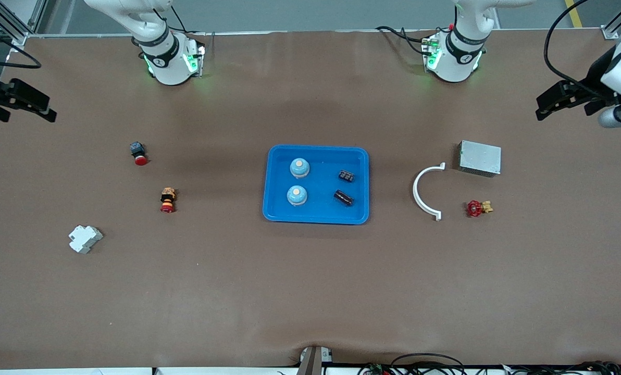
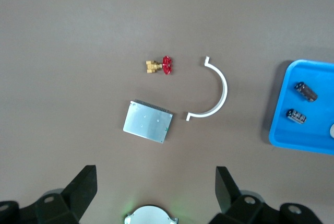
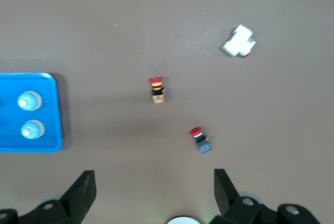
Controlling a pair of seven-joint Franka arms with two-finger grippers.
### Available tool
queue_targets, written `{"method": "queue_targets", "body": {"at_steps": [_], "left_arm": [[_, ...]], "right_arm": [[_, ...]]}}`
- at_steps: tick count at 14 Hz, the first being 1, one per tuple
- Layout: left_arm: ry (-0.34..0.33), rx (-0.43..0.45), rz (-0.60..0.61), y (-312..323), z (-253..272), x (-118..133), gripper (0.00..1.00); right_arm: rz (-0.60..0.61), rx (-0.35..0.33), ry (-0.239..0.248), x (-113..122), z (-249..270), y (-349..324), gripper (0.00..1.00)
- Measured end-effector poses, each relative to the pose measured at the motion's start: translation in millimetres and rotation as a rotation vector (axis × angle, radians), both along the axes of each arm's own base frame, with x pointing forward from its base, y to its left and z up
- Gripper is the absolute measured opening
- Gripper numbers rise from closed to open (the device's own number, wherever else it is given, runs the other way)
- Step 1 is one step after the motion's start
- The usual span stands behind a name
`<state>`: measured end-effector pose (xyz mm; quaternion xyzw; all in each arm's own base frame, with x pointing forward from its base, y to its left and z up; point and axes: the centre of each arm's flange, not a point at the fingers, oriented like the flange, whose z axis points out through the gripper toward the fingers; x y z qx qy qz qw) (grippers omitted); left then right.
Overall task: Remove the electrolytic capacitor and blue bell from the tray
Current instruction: 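Move both grippers from rest toward the blue tray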
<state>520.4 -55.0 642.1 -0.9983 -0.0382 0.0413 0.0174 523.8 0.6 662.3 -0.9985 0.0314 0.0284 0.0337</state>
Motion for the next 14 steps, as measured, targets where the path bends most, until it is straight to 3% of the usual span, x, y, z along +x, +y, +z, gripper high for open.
{"method": "queue_targets", "body": {"at_steps": [4, 9, 14], "left_arm": [[0.052, 0.008, 0.008, -4, -25, 0, 1.0], [0.061, 0.033, 0.081, -45, -56, -3, 1.0], [0.093, 0.069, 0.12, -91, -95, -16, 1.0]], "right_arm": [[-0.1, 0.013, 0.02, -13, -16, 36, 1.0], [-0.273, 0.048, 0.066, -35, -51, 104, 1.0], [-0.399, 0.054, 0.051, -57, -105, 191, 1.0]]}}
